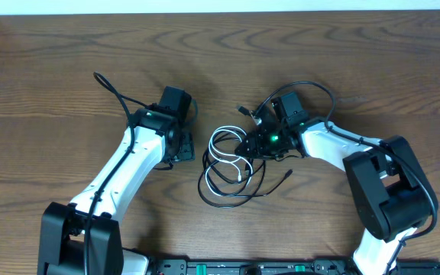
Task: Untangle cables
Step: 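Grasp the white cable with the right gripper and lift it up-right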
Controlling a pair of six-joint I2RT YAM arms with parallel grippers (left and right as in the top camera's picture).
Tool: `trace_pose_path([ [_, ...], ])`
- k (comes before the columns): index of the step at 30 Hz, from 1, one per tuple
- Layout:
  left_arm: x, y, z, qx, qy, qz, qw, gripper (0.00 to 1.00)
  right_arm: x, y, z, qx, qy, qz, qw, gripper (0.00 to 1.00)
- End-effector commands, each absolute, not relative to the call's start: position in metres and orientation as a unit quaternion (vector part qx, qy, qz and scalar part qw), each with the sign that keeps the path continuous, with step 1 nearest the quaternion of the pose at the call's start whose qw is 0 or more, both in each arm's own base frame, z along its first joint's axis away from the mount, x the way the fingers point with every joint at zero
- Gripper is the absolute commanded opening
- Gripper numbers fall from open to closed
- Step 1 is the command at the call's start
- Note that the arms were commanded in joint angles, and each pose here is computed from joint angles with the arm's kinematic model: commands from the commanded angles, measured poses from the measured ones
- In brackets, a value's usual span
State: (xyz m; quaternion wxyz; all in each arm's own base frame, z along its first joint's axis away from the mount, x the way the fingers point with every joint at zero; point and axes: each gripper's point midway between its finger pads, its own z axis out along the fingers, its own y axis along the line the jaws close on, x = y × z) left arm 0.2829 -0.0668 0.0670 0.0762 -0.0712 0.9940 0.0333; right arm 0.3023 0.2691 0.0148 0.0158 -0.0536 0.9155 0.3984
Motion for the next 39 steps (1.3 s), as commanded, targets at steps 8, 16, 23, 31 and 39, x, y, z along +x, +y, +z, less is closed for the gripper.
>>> trace_pose_path([
  [8,0.279,-0.065,0.062,-0.077,0.994,0.036,0.067,0.72,0.297,0.293,-0.003,-0.016,0.917,0.398,-0.006,0.01],
  [16,0.279,-0.065,0.062,-0.077,0.994,0.036,0.067,0.72,0.295,0.322,0.049,-0.089,0.843,0.531,-0.009,0.01],
  [23,0.279,-0.065,0.062,-0.077,0.994,0.036,0.067,0.72,0.31,0.316,0.105,-0.122,0.81,0.572,0.05,0.01],
  [31,0.279,-0.065,0.062,-0.077,0.994,0.036,0.067,0.72,0.361,0.261,0.225,-0.107,0.792,0.529,0.286,0.01],
  [39,0.279,-0.065,0.062,-0.077,0.994,0.035,0.067,0.72,0.368,0.202,0.331,-0.061,0.743,0.466,0.477,0.01],
])
